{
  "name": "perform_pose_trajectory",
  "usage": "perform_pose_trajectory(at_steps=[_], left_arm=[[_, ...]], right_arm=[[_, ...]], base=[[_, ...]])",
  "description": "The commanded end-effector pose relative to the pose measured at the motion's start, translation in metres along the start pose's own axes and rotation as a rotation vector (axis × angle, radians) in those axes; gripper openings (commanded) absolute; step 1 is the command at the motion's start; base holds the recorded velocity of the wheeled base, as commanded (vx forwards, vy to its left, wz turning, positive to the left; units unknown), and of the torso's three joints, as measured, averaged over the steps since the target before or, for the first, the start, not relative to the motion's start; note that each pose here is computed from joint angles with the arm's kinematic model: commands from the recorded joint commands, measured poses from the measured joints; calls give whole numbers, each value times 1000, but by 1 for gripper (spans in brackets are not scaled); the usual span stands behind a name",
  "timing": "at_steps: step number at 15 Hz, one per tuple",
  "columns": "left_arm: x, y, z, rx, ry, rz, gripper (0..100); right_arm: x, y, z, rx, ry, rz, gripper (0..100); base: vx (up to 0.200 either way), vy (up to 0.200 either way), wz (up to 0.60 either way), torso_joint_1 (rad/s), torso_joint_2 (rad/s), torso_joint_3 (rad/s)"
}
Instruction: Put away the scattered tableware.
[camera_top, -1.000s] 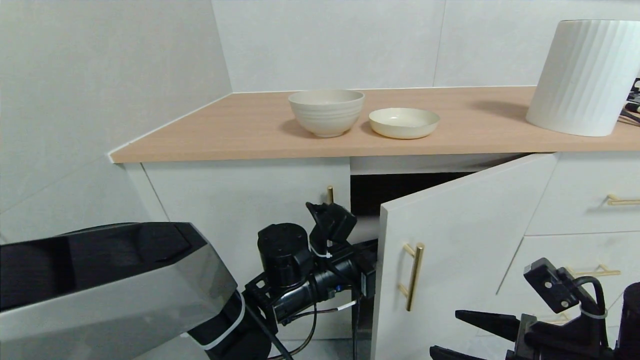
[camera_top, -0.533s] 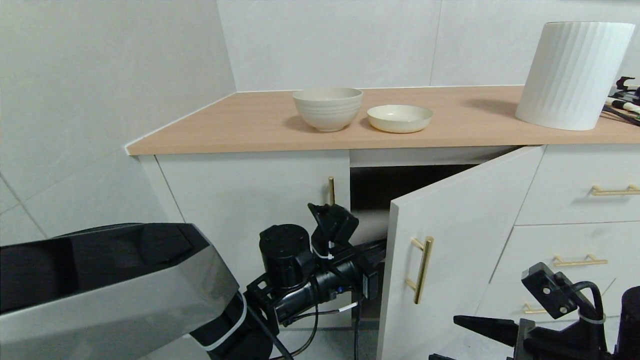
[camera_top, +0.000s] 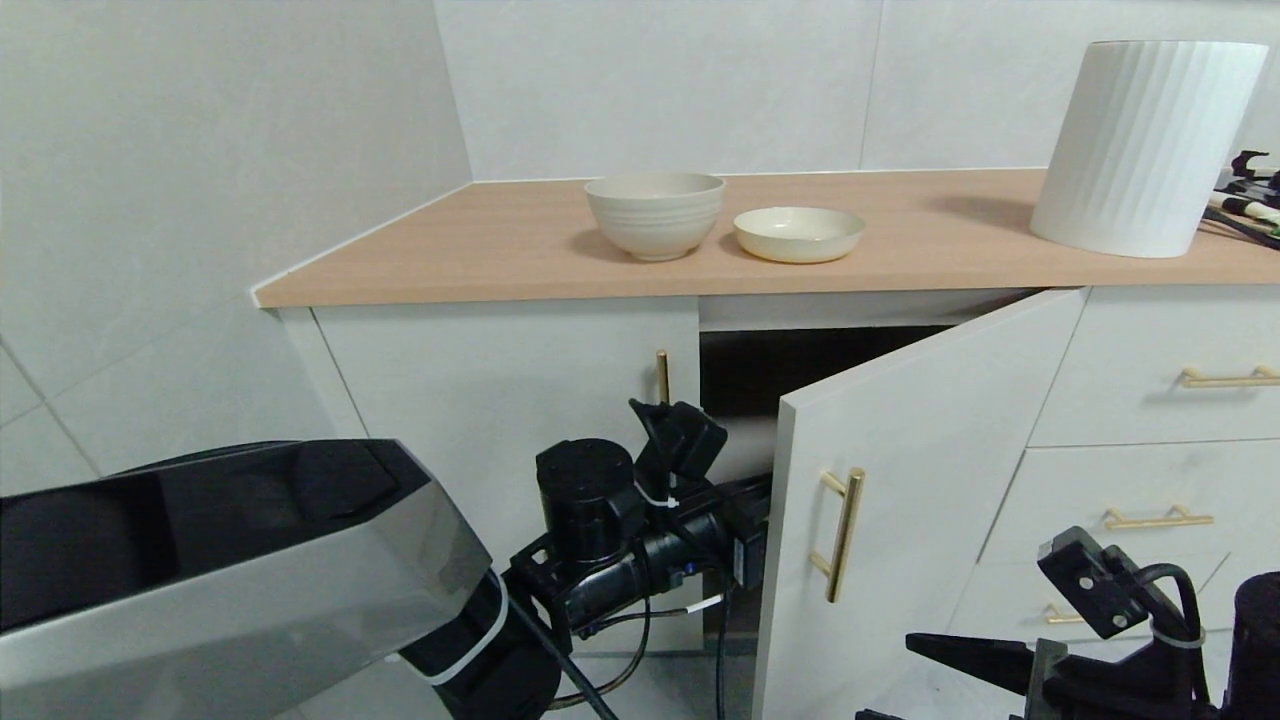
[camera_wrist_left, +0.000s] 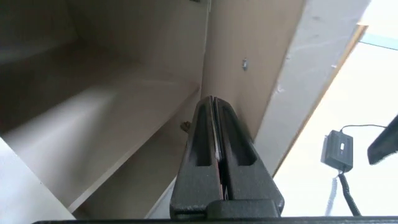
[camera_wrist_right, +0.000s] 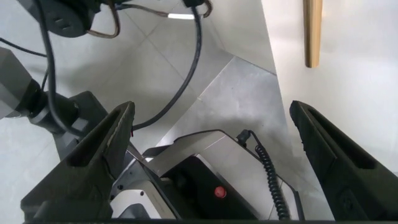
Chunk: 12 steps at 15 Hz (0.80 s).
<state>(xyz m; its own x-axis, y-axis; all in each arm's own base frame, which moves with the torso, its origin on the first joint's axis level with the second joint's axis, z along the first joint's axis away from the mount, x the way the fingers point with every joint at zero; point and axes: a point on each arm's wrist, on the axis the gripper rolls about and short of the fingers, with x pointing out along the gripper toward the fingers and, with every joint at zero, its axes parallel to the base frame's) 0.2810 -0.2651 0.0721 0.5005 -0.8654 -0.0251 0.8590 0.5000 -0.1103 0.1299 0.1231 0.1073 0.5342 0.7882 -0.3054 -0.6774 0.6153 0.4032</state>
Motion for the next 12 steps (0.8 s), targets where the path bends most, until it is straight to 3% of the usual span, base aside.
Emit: perform_pose_trajectory(at_steps=[1,2,7,12], left_arm=[[4,0,-2,-1,2,-6,0],[4,0,-3,-1,3,-6,0],[24,2,9,7,-21,-11,0],[24,-1,2,4,-4,11,0]], right_arm=[[0,0,-1,0,3,1,100],[0,0,-1,1,6,-1,100],[0,1,-2,-2,8,7,100],[1,1,-3,0,15,4,100]], base=[[-200,0,0,12,7,-2],[-200,0,0,2,2,7],[0,0,0,0,0,0],[0,0,0,0,0,0]])
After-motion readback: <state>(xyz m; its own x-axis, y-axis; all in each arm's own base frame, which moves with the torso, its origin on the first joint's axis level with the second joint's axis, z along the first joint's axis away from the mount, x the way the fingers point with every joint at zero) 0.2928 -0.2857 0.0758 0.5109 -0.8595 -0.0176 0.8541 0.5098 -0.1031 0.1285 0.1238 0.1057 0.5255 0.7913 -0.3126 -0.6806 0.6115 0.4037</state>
